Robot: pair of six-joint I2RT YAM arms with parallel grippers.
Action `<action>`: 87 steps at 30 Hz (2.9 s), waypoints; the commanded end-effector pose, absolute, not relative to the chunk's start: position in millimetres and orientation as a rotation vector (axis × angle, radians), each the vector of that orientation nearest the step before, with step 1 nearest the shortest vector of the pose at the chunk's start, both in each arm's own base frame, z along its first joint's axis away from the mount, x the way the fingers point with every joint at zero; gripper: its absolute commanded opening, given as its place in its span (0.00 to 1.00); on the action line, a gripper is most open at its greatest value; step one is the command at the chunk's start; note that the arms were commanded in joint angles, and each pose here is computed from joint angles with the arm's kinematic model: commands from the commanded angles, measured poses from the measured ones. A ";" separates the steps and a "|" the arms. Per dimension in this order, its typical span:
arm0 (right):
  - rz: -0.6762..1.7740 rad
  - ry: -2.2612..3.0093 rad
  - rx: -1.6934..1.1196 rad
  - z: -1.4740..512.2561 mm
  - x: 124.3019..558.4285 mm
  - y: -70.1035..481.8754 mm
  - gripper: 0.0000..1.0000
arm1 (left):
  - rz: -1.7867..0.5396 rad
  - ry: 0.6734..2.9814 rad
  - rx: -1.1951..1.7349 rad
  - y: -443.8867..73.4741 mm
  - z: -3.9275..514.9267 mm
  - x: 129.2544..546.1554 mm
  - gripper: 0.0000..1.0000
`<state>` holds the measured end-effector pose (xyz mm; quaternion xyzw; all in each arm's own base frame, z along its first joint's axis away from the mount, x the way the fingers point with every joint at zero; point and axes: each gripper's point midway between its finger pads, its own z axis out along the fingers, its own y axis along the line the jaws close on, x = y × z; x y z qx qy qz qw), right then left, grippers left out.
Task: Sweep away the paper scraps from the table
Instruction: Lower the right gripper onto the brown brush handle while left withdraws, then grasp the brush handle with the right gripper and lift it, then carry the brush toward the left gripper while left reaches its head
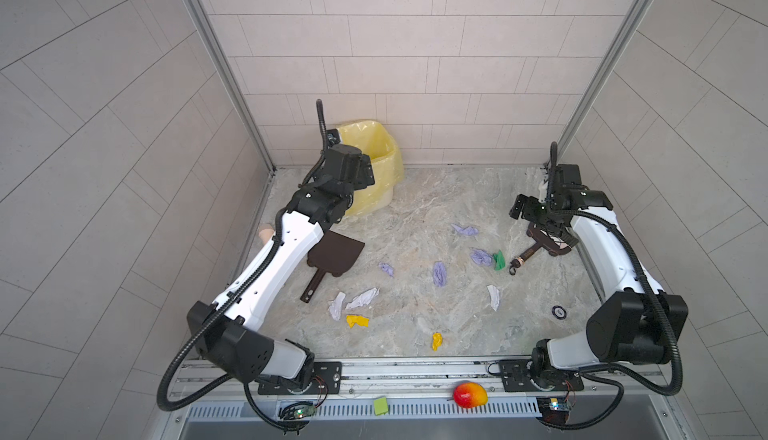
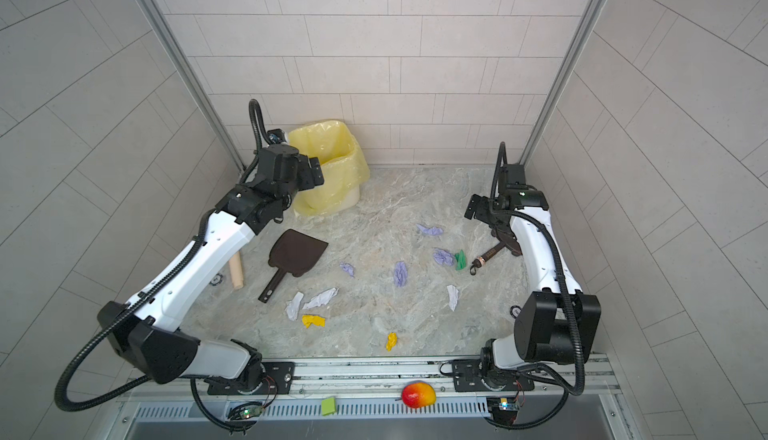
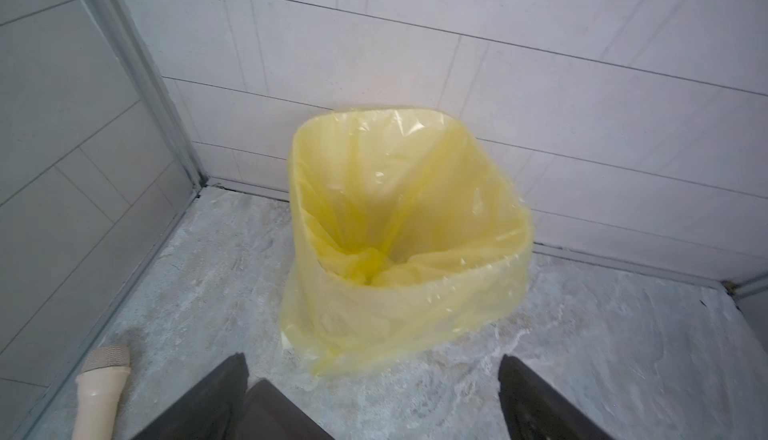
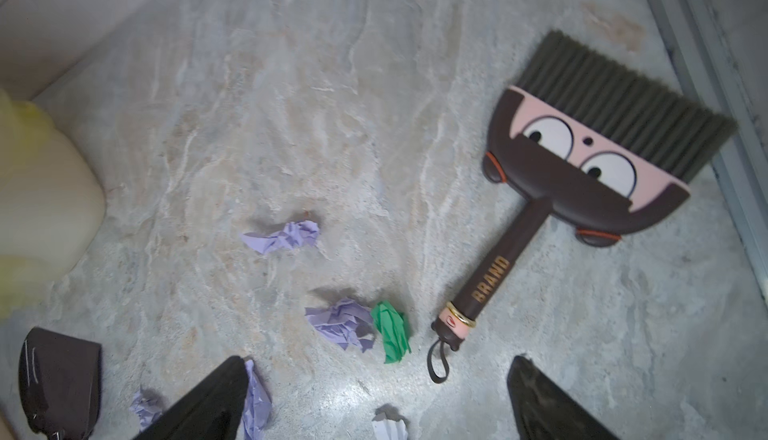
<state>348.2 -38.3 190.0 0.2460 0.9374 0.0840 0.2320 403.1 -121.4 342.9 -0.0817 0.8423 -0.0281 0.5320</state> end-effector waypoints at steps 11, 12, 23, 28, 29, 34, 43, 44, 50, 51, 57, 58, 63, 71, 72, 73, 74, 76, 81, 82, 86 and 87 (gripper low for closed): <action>0.147 2.711 1.017 107.4 321.5 -72.3 0.97 | -0.398 2.288 0.026 -199.9 231.9 300.6 0.99; 0.159 2.727 1.023 100.6 322.7 -70.9 0.95 | -0.427 2.302 0.029 -203.4 225.1 296.8 0.99; 0.101 2.748 1.158 62.6 329.4 -82.6 0.77 | -0.467 2.352 0.082 -218.6 201.6 290.1 0.99; 0.097 2.724 1.248 43.4 332.5 -86.0 0.68 | -0.460 2.374 0.096 -223.8 194.7 293.7 0.99; 0.106 2.714 1.258 41.6 334.0 -85.5 0.65 | -0.459 2.376 0.096 -224.3 194.3 294.2 0.99; 0.122 2.692 1.290 31.2 338.9 -85.5 0.56 | -0.451 2.387 0.095 -226.5 190.5 296.7 1.00; 0.103 2.729 1.325 7.0 331.6 -84.9 0.39 | -0.431 2.386 0.092 -224.7 191.9 298.1 1.00; 0.104 2.729 1.325 5.9 331.8 -84.7 0.39 | -0.430 2.387 0.092 -224.7 191.4 298.0 1.00; 0.087 2.724 1.305 7.4 334.2 -88.1 0.16 | -0.408 2.396 0.085 -222.5 187.6 298.6 1.00; 0.081 2.725 1.290 10.1 335.4 -88.9 0.10 | -0.404 2.397 0.084 -222.3 187.0 298.9 1.00; -0.006 2.713 1.192 36.4 336.6 -99.0 0.00 | -0.393 2.392 0.069 -221.3 185.4 302.2 1.00; -0.017 2.709 1.176 41.1 336.5 -99.8 0.00 | -0.394 2.390 0.066 -221.5 186.0 302.8 1.00; -0.059 2.672 1.061 74.6 336.7 -101.6 0.00 | -0.422 2.380 0.056 -226.6 186.9 308.0 1.00; -0.078 2.619 0.832 122.6 339.3 -78.8 0.00 | -0.519 2.328 0.045 -246.1 199.6 327.2 1.00; -0.078 2.610 0.795 128.8 339.8 -73.7 0.00 | -0.537 2.319 0.045 -249.5 202.1 329.9 1.00; -0.077 2.599 0.764 134.6 340.6 -69.1 0.00 | -0.552 2.313 0.048 -253.2 203.6 331.5 1.00; -0.070 2.590 0.718 141.5 341.5 -61.9 0.00 | -0.574 2.307 0.054 -257.4 205.9 333.4 1.00; -0.053 2.567 0.616 155.3 343.8 -45.8 0.00 | -0.611 2.296 0.059 -263.7 209.4 337.3 1.00; 0.036 2.504 0.325 189.8 347.9 6.4 0.00 | -0.792 2.246 0.062 -281.7 226.2 343.9 1.00; 0.059 2.496 0.280 194.2 347.7 16.0 0.00 | -0.827 2.238 0.062 -284.5 228.8 344.9 1.00; 0.160 2.463 0.070 211.1 343.8 59.0 0.00 | -1.017 2.135 0.081 -298.1 254.5 347.3 0.99; 0.175 2.461 0.023 214.1 342.1 69.3 0.00 | -1.058 2.114 0.089 -300.6 259.9 347.5 0.99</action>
